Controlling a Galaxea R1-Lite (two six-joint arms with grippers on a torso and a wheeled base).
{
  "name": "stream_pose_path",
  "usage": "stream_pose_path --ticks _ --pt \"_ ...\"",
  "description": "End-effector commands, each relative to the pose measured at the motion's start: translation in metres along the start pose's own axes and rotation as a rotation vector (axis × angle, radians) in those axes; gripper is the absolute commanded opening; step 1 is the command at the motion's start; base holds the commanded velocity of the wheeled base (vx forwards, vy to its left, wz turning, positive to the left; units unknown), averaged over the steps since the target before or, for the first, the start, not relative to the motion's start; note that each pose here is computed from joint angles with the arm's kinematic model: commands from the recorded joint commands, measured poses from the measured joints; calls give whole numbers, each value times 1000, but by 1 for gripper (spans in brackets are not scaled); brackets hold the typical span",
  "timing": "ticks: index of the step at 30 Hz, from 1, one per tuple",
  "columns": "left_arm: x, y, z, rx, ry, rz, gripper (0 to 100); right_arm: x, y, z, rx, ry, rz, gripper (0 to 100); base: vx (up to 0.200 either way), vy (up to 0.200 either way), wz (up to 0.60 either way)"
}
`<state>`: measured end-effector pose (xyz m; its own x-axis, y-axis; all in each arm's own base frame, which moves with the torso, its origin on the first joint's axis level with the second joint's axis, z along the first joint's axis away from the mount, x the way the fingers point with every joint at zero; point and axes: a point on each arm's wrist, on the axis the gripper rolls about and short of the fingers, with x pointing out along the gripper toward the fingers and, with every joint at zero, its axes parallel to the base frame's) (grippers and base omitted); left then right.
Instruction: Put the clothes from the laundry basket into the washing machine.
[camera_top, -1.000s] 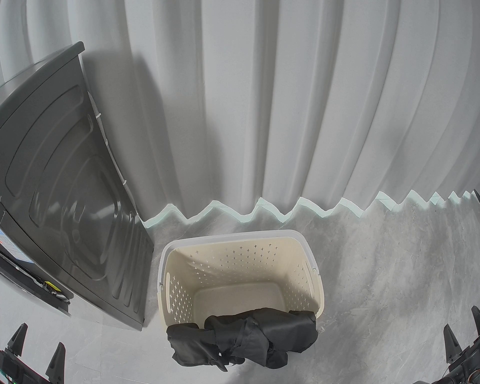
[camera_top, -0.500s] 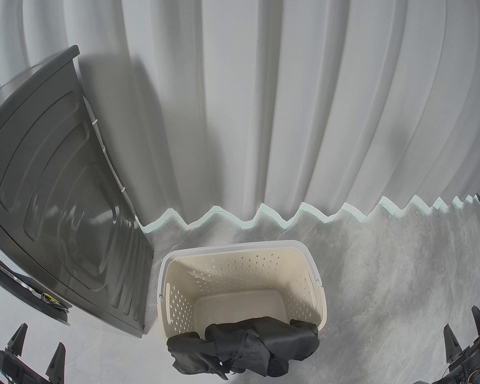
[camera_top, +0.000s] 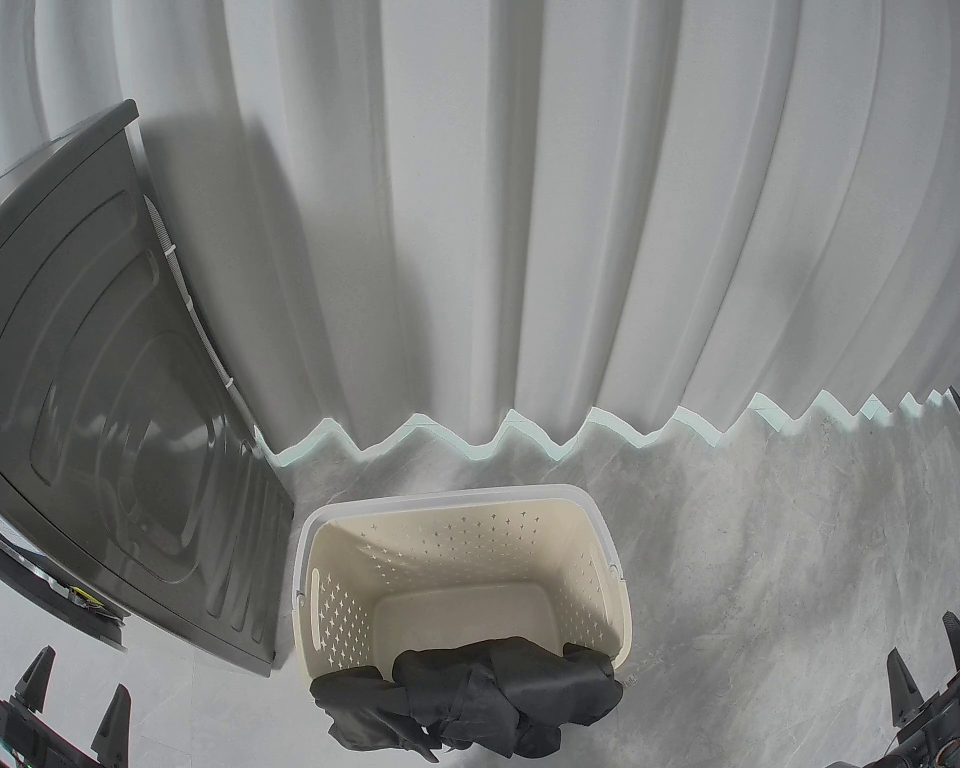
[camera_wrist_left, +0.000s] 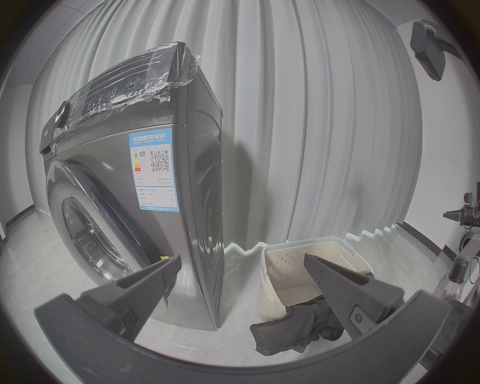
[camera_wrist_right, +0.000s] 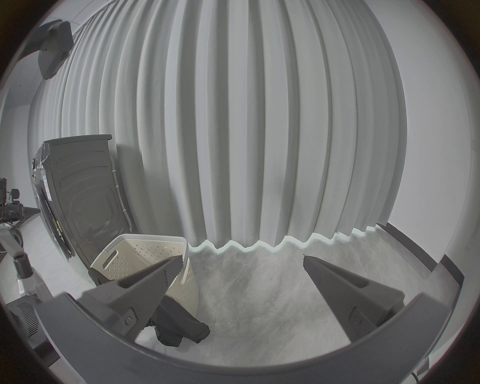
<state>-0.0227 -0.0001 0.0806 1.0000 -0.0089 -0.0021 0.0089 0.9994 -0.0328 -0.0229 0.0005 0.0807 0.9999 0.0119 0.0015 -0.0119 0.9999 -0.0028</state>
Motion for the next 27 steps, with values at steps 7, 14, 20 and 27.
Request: stream_pose_path --ticks 7,14,20,27 --pt "0 0 -4 -1 -4 0 100 0 0 -5 0 0 0 100 200 0 0" --pt "0 0 -4 -2 -4 0 100 0 0 -5 0 0 0 100 0 0 0" --pt "0 0 -4 -2 -4 0 100 0 0 -5 0 1 0 100 167 0 0" --pt "0 0 -4 -1 -4 0 100 0 0 -5 0 1 0 100 114 0 0"
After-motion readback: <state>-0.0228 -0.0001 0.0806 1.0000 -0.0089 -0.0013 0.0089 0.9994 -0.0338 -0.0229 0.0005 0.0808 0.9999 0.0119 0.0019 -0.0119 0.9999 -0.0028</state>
